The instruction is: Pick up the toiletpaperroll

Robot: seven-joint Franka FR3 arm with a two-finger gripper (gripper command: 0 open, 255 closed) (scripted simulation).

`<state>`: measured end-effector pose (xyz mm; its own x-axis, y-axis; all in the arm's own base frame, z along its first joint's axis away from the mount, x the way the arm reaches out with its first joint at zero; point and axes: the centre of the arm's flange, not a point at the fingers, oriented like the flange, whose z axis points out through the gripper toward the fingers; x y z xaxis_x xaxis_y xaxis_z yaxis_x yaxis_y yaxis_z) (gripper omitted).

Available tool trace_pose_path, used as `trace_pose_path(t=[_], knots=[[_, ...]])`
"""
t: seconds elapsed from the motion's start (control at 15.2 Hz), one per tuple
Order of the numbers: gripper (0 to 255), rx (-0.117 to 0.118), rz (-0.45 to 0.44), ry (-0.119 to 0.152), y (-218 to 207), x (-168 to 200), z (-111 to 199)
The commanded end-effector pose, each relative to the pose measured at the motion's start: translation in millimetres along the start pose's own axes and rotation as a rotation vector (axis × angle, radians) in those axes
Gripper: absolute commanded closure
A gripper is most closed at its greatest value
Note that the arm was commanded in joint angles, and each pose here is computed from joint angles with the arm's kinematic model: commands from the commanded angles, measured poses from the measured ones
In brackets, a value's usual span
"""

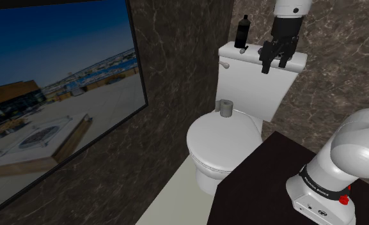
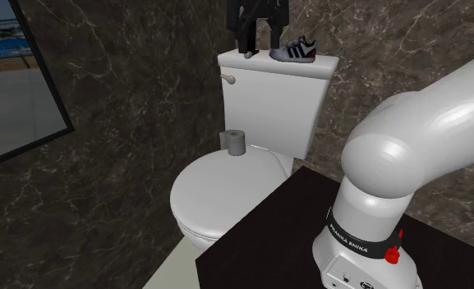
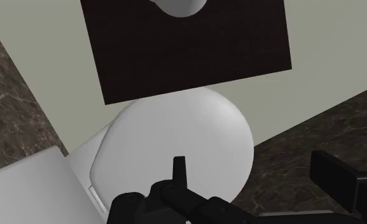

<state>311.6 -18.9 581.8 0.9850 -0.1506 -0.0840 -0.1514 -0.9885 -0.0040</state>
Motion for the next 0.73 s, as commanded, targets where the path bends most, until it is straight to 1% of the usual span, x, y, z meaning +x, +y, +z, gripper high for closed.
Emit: trace_pose_path(t=[0.0, 0.66], knots=[[0, 0.0, 0.0, 0.0, 0.0, 0.0, 0.0], [0, 0.001, -0.002, -0.013, 44.3, 95.7, 81.9]])
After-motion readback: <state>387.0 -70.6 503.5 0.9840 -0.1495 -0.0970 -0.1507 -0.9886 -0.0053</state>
